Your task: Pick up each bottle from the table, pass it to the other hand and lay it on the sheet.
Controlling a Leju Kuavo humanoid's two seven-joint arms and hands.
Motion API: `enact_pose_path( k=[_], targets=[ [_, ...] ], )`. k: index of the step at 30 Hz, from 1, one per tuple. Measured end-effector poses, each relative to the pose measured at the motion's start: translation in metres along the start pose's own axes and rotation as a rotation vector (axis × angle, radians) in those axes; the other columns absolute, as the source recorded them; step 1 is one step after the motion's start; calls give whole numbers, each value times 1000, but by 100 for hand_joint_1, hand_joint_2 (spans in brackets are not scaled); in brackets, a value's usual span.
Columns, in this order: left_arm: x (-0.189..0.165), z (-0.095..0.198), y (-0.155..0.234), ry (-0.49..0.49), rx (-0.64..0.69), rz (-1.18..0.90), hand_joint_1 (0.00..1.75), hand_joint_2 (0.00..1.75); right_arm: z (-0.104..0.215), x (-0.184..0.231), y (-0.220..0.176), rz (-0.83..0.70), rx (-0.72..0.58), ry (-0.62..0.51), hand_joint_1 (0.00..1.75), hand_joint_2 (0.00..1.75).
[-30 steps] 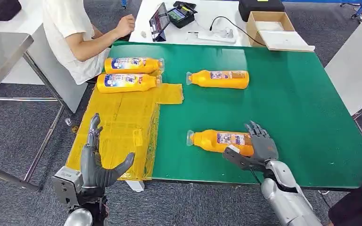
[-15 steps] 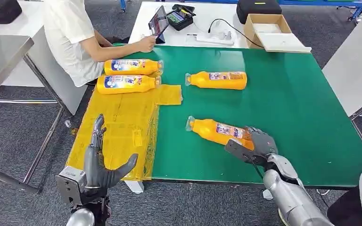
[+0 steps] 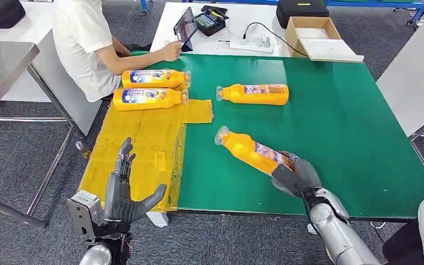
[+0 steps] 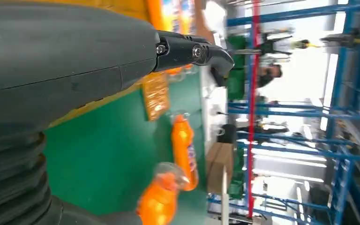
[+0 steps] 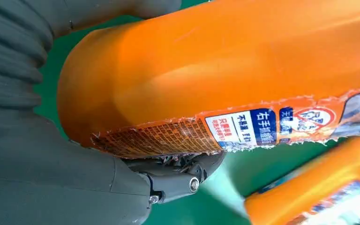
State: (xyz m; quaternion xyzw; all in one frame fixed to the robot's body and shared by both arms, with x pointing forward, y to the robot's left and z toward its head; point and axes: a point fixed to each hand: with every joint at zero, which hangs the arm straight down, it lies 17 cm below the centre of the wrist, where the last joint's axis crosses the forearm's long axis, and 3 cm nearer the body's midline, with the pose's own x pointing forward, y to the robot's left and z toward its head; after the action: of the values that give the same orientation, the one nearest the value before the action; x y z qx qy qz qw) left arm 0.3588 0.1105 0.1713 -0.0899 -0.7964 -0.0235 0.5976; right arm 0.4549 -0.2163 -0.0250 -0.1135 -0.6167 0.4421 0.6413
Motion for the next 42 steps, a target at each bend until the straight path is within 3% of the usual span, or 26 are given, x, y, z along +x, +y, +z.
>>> enact_pose_path(
  k=[13,18,25,33,42],
  targets=[
    [-19,5,-2,58,-3,33,0,175,11,34,24,-98,-23,-69,175,175],
    [-27,9,-10,102,-29,117,0,175,15,59,22,-181,-65,-147,175,175],
    [-29,19,-45,117,-125,159,0,175,13,127,-8,-336,-200,-308,175,175],
    [-22,26,-88,151,-273,345,0,175,9,224,8,-366,-181,-535,175,175],
    [-24,27,-97,167,-301,366,0,175,12,264,28,-355,-138,-623,175,175]
  ],
)
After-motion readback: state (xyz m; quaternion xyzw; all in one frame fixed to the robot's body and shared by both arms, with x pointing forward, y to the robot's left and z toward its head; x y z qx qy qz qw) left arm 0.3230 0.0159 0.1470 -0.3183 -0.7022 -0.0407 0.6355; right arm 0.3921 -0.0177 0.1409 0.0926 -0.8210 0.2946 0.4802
